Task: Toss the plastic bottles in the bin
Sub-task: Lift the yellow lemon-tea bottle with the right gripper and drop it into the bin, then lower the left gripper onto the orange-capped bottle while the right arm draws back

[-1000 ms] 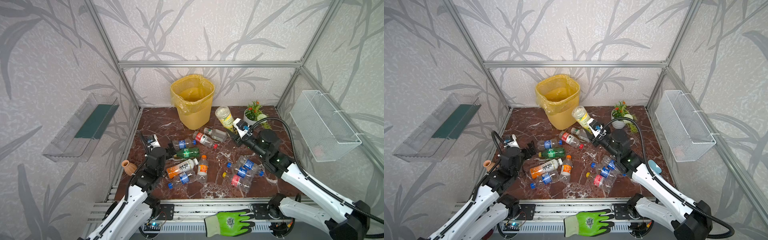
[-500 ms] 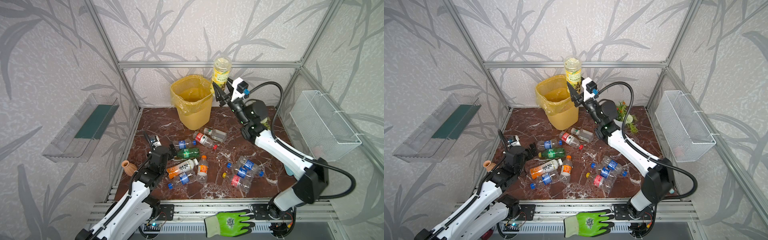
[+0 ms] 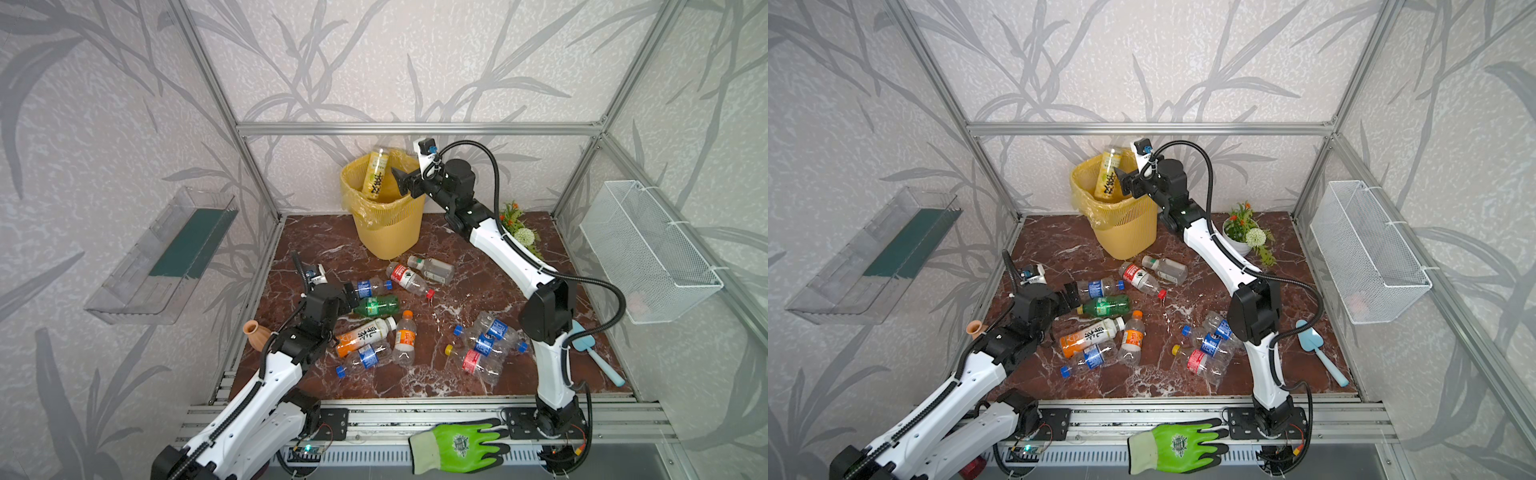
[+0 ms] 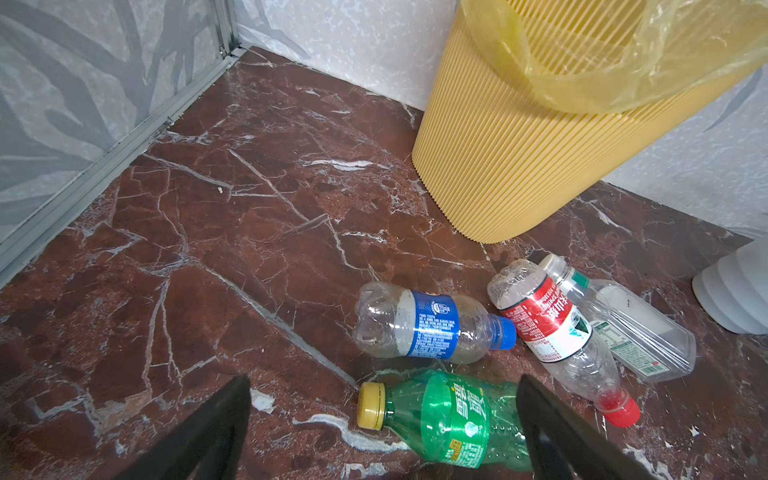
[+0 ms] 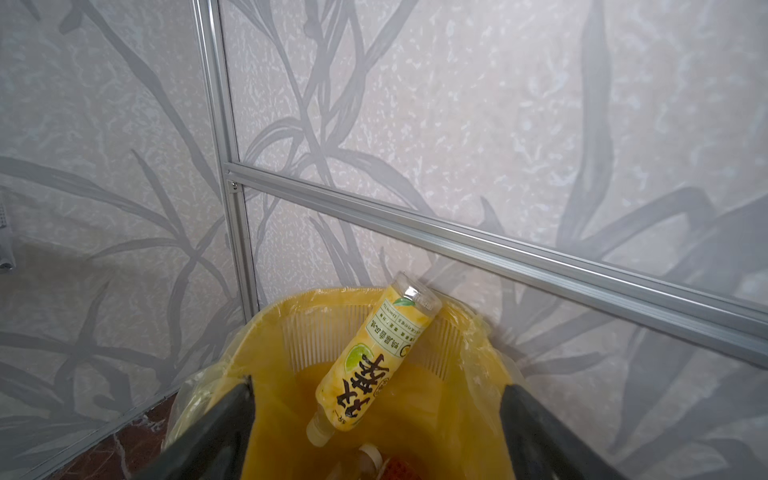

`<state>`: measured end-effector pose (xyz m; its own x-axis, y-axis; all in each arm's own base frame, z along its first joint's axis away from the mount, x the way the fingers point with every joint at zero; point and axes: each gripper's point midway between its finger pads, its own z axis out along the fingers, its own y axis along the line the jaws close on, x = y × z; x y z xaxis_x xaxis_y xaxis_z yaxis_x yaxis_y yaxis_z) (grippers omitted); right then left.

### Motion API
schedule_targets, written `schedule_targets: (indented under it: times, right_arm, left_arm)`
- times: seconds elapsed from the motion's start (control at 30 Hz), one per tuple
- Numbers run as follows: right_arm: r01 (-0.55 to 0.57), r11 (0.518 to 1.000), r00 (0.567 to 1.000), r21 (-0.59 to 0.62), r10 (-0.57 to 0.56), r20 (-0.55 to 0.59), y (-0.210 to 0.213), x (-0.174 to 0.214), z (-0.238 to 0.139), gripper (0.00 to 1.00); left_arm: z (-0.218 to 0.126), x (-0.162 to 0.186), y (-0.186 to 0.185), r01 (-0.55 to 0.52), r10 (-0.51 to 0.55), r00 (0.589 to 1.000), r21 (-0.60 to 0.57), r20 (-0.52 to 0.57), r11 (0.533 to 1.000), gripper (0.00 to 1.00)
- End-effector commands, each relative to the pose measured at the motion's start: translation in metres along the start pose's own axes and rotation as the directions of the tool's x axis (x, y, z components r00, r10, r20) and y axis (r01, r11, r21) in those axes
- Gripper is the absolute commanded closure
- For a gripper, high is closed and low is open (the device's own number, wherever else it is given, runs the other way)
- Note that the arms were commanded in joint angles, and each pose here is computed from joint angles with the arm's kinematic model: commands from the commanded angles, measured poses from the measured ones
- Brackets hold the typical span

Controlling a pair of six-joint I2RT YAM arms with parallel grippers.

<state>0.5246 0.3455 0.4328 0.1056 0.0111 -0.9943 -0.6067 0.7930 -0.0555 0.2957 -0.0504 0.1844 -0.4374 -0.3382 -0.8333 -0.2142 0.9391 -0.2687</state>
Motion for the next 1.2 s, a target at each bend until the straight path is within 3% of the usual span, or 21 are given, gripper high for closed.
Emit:
schedule_targets:
  times: [0.0, 0.13, 0.33, 0.53, 0.63, 0.8, 0.97, 1.17]
  right_arm:
    - [0.034, 0.998, 0.986, 0.045, -0.04, 0.16, -0.004, -0.073, -0.053, 0.07]
    - [0.006, 0.995, 0.994, 0.098, -0.017, 0.109, -0.011, -0.037, -0.099, 0.07]
    - [-0.044, 0.979, 0.993, 0.201, 0.065, -0.098, -0.027, 0.077, -0.168, 0.07]
    - [-0.125, 0.911, 0.94, 0.392, 0.235, -0.247, -0.061, 0.174, -0.256, 0.07]
    - [-0.17, 0.865, 0.905, 0.472, 0.327, -0.272, -0.074, 0.207, -0.295, 0.07]
    - [-0.146, 0.839, 0.868, 0.524, 0.362, -0.338, -0.079, 0.236, -0.334, 0.07]
    - [-0.158, 0.807, 0.861, 0.568, 0.394, -0.321, -0.087, 0.243, -0.351, 0.07]
    - [-0.176, 0.787, 0.858, 0.591, 0.417, -0.299, -0.092, 0.245, -0.356, 0.07]
  left_arm:
    - [-0.001, -0.004, -0.006, -0.011, 0.011, 1.0, 0.028, -0.001, 1.0, 0.01]
    - [0.0, -0.002, -0.014, -0.025, 0.026, 1.0, 0.067, -0.01, 0.997, 0.01]
    - [-0.001, 0.001, -0.018, -0.04, 0.042, 0.999, 0.087, -0.022, 0.995, 0.01]
    - [-0.002, 0.007, -0.038, -0.04, 0.049, 0.997, 0.156, -0.052, 0.987, 0.01]
    - [-0.003, 0.012, -0.053, -0.099, 0.109, 0.993, 0.167, -0.05, 0.981, 0.01]
    - [-0.001, 0.025, -0.079, -0.205, 0.223, 0.972, 0.191, -0.079, 0.96, 0.01]
    - [-0.004, 0.049, -0.106, -0.255, 0.298, 0.943, 0.252, -0.148, 0.934, 0.06]
    - [-0.022, 0.096, -0.13, -0.348, 0.436, 0.85, 0.306, -0.295, 0.886, 0.15]
